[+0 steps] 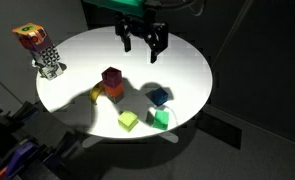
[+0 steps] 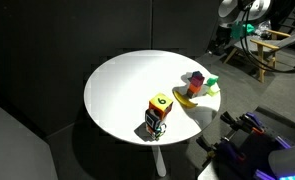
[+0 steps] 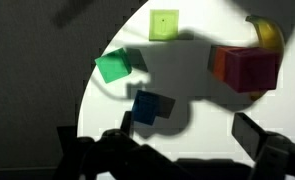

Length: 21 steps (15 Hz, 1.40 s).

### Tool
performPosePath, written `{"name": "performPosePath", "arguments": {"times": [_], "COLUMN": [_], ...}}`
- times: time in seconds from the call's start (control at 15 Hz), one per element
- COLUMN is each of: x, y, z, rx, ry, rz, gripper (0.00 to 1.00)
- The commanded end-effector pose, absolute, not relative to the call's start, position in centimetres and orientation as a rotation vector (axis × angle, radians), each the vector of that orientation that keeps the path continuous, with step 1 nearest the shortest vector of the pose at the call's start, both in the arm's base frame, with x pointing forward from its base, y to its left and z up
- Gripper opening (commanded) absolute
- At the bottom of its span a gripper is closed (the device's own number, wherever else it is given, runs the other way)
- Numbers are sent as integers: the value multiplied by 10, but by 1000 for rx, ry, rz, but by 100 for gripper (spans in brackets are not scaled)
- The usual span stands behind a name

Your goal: Put the blue block on the pink block

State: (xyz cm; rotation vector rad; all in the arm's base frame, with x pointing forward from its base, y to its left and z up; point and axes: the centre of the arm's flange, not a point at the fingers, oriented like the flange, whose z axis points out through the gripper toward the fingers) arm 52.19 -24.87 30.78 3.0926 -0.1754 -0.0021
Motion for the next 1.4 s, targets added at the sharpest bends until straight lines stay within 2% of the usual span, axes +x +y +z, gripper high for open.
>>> {"name": "performPosePath", "arguments": {"times": [0.0, 0.6, 1.33], "x": [533, 551, 604], "y": [-259, -280, -298], "z": [289, 236, 208], "rx": [3095, 3105, 3140], "ry": [-213, -221, -249], "rz": [18, 42, -38], "gripper": [100, 100, 100]}}
